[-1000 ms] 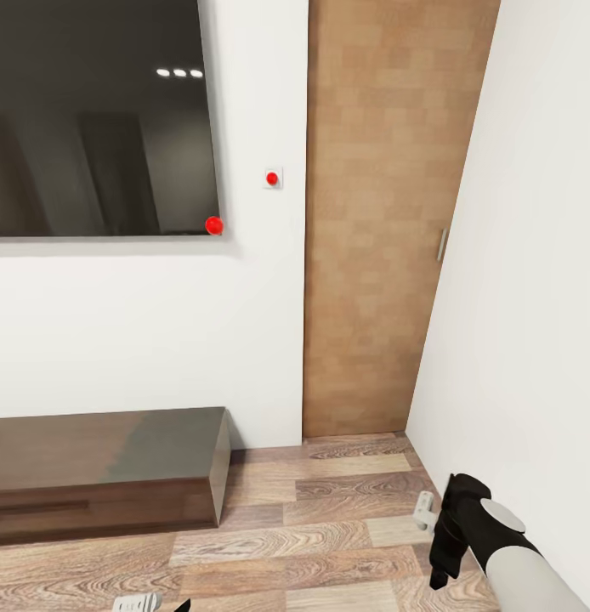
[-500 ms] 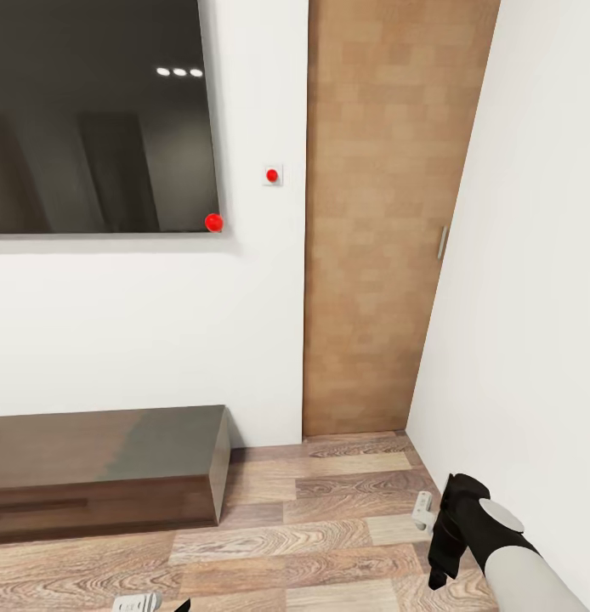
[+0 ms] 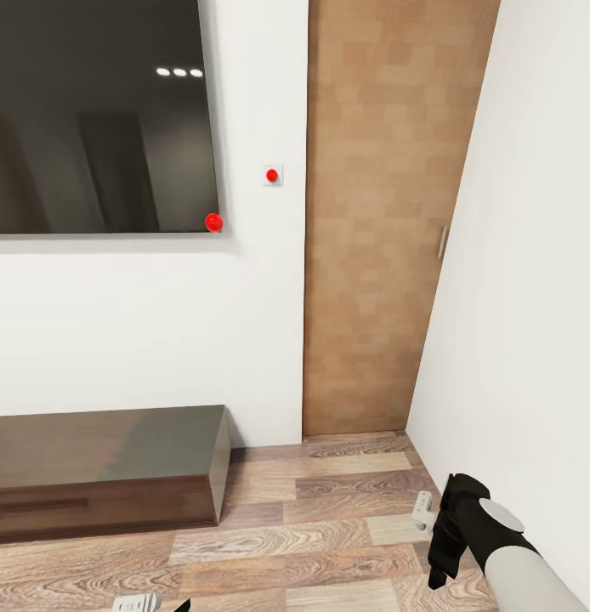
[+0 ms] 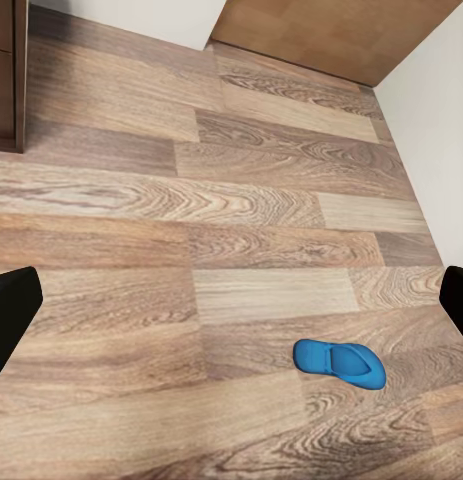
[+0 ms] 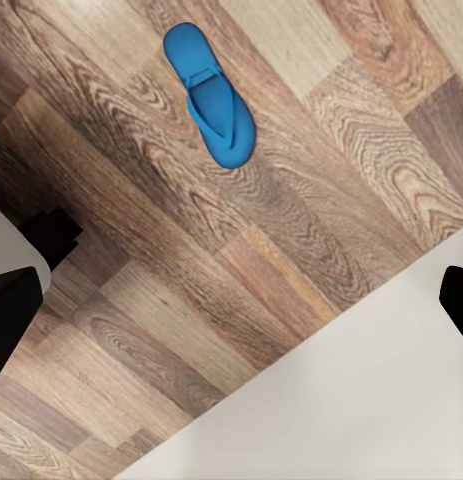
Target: In the bedroom, move the book from the bed onto either nightstand, and place the two sandals side by side next to the bed.
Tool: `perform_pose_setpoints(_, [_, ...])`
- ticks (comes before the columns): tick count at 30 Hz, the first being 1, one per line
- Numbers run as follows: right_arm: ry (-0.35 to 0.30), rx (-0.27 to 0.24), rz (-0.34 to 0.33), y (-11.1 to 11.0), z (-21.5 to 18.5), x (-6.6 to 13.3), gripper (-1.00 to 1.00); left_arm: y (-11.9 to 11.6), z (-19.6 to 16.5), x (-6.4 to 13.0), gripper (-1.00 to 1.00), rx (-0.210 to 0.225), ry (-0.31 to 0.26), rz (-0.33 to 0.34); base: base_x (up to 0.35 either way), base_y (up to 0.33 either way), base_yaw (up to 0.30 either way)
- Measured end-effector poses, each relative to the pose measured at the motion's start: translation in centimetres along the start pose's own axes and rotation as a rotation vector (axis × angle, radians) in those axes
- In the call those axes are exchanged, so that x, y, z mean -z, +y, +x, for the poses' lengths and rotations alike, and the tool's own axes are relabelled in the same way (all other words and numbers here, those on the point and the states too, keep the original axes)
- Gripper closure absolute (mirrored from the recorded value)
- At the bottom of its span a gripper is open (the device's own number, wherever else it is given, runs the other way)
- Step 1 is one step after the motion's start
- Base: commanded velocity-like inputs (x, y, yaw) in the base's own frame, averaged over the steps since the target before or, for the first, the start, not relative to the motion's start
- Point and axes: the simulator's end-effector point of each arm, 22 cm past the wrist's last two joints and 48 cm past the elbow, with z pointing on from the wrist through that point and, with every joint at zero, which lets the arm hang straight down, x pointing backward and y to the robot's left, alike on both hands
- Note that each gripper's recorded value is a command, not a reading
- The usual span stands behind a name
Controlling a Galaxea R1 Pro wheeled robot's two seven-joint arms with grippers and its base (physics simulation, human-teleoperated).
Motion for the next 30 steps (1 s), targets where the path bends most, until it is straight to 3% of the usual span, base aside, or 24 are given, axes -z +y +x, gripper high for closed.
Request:
perform_pose_setpoints(17, [0.0,0.0,0.002,-0.1,0.0,0.0,-1.0,0.0,-0.1,0.0,-1.0,0.0,-0.001,-0.001,0.0,0.0,0.0])
perform_pose_setpoints(30, [0.0,0.0,0.008,0.0,0.3,-2.4,-1.0,1.1,1.8,-1.2,-1.0,0.001,-0.001,-0.002,0.0,0.0,0.0])
